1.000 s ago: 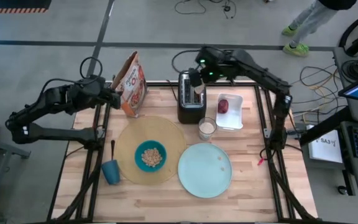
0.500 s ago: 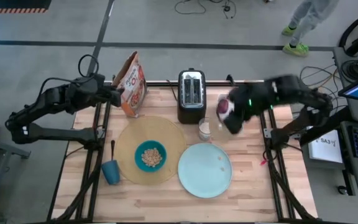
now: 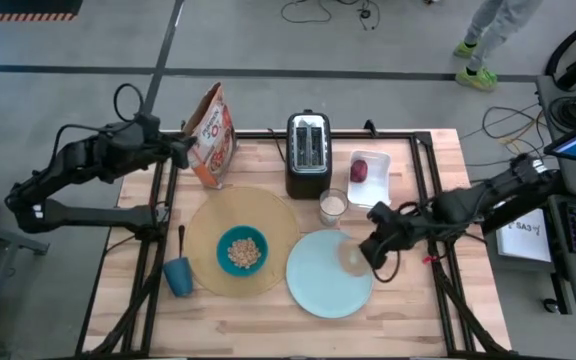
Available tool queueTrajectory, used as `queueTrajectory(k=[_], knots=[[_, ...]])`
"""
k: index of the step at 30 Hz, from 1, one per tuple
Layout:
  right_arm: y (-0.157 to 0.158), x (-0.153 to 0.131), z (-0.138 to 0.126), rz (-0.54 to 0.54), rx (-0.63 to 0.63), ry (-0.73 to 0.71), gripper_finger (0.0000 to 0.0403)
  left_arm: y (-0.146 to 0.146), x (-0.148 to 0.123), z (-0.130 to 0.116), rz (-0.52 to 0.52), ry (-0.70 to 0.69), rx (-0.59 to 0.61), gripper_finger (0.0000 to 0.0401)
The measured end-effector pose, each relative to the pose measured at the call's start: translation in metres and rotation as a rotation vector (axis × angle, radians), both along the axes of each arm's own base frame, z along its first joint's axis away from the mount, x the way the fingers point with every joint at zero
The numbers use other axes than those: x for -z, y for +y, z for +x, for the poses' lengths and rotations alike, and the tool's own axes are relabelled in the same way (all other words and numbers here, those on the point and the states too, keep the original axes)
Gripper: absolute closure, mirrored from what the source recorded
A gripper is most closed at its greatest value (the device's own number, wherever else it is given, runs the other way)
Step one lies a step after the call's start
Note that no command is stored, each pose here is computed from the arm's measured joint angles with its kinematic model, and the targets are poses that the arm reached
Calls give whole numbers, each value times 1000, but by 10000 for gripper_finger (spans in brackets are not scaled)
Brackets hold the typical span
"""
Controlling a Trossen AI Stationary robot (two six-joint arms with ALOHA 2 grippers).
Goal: Arrange a breakfast setting
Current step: Put the bagel from the toaster on the light blue plate, then put the red apple on the light blue plate
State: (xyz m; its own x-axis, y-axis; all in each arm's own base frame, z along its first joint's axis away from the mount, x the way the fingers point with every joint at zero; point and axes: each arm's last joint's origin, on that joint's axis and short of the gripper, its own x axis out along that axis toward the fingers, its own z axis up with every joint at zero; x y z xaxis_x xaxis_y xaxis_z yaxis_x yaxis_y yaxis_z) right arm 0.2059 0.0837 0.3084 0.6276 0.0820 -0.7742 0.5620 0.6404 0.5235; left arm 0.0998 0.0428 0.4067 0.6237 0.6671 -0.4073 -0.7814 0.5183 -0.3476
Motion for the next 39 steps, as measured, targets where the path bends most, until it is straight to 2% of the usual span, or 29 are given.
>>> queueTrajectory(k=[5,9,15,27,34,39], knots=[[-2,65,7,-83,91,-93,390,-1,-1,-3,2,-11,0,214],[-4,105,9,-42,130,-95,390,-1,-2,-4,-1,-30,-4,214],[-3,132,11,-38,147,-71,390,-1,-3,-4,-1,-45,-6,214],[-2,144,13,-67,156,-15,382,1,-2,2,-16,-42,-14,214],[-10,137,3,-80,175,23,324,2,-1,8,-17,-40,-14,214],[-24,118,-6,-80,216,26,281,3,-2,11,-14,-52,-14,214]])
